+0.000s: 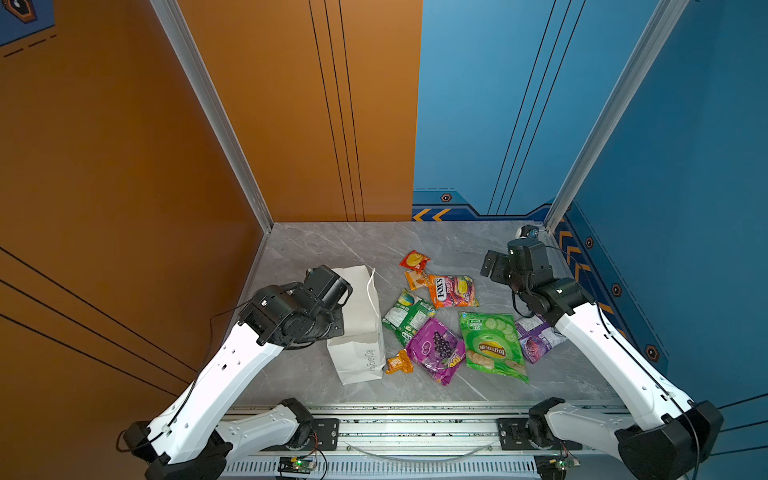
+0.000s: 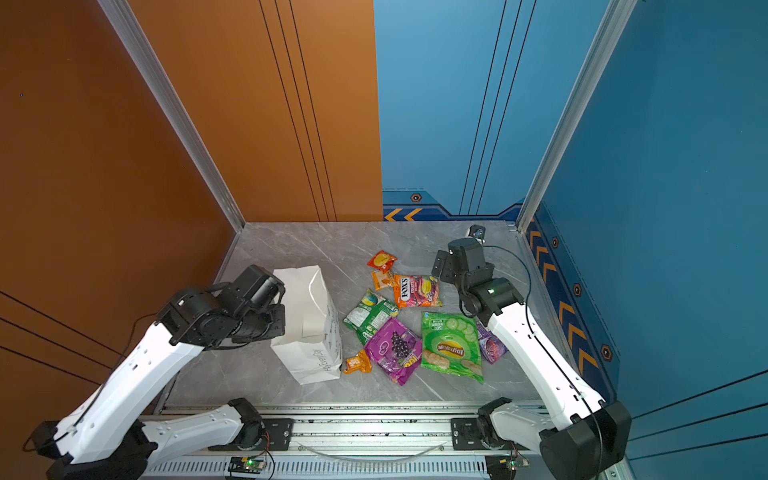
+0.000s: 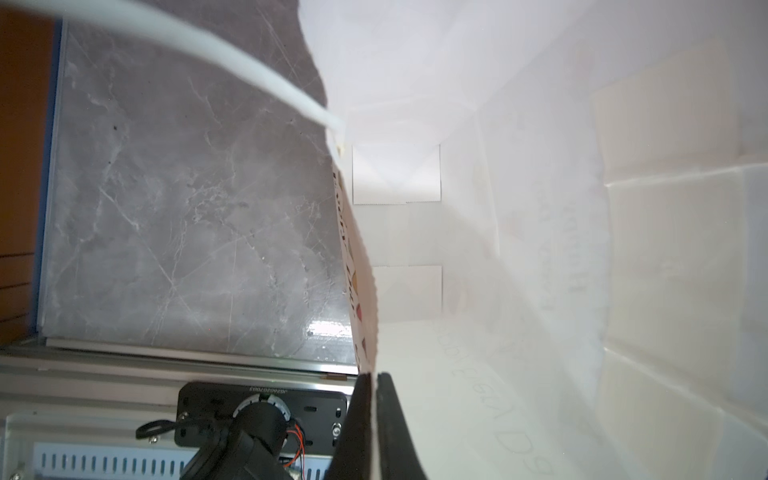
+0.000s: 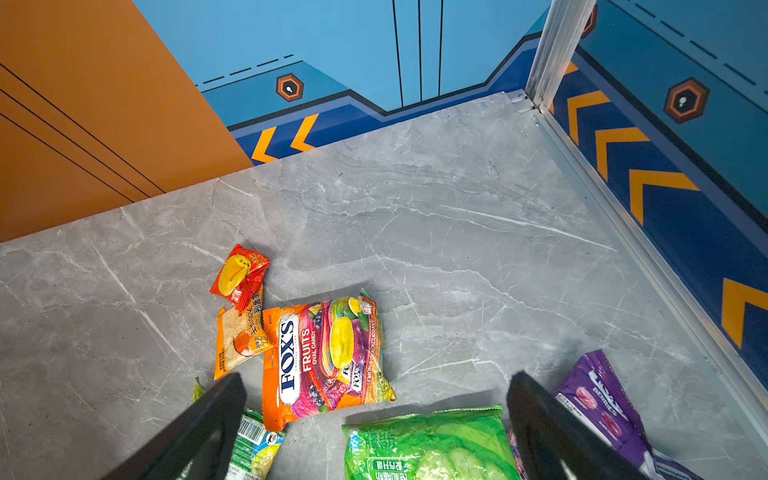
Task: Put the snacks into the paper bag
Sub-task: 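Reach the left gripper to the white paper bag's rim while the right arm rises, then grip the bag rim with left gripper while right gripper grasps green Lay's bag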
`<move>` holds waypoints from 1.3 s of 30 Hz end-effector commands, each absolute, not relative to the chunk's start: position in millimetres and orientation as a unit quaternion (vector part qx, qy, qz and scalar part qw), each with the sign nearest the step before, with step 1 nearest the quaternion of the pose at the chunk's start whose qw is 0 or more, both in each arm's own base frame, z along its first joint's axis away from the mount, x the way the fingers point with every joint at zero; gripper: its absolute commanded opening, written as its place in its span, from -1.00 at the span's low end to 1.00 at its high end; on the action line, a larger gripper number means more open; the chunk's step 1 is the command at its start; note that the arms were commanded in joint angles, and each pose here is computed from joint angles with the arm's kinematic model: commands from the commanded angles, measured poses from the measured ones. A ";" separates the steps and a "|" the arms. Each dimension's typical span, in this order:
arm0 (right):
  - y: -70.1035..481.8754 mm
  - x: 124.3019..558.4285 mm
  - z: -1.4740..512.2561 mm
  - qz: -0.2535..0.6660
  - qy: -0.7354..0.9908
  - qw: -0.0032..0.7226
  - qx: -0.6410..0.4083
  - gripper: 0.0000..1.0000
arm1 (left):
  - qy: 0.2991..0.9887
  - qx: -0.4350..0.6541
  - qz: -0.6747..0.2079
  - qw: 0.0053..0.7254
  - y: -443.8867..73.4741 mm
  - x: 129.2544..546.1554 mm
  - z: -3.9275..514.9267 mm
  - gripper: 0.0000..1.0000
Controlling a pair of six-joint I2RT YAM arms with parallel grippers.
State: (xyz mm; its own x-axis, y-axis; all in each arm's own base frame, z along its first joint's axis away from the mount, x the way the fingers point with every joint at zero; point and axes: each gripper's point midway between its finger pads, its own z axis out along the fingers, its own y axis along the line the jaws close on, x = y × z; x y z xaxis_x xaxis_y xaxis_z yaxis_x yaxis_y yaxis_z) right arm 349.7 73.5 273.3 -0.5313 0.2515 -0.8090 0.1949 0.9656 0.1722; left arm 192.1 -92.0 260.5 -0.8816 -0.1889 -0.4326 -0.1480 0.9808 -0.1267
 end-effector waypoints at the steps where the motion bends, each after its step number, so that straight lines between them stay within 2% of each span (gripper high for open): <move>1: 74.4 344.0 265.8 0.018 0.887 0.446 0.115 1.00 | 0.961 -0.052 -0.085 0.258 -104.0 216.7 269.4 -1.00; 10: 86.4 337.1 220.8 0.019 0.928 0.358 0.102 1.00 | 0.948 -0.035 -0.079 0.308 -81.5 272.3 305.5 -1.00; 18: 76.4 301.4 175.9 0.015 0.943 0.274 0.187 1.00 | 0.940 -0.035 -0.036 0.338 -67.1 319.1 311.8 -1.00; 29: 71.7 207.8 184.2 -0.005 0.917 0.275 0.290 1.00 | 0.937 -0.022 -0.033 0.347 -69.3 358.0 297.9 -1.00; 32: 82.7 187.1 186.5 0.025 0.903 0.301 0.307 1.00 | 0.935 -0.025 -0.025 0.354 -65.8 361.9 289.9 -1.00; 39: 92.8 153.0 162.6 0.074 0.879 0.272 0.385 0.90 | 0.923 -0.056 -0.025 0.380 -47.7 359.8 290.9 -1.00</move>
State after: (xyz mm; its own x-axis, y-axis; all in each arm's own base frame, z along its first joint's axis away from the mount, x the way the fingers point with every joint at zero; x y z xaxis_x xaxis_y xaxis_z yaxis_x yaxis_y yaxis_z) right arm 163.1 107.9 170.2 -0.6708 0.6015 -0.4339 0.5102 0.7989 0.3185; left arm 361.0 -56.1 274.1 -0.7639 -0.1053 -0.6367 -0.0692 0.9943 -0.0814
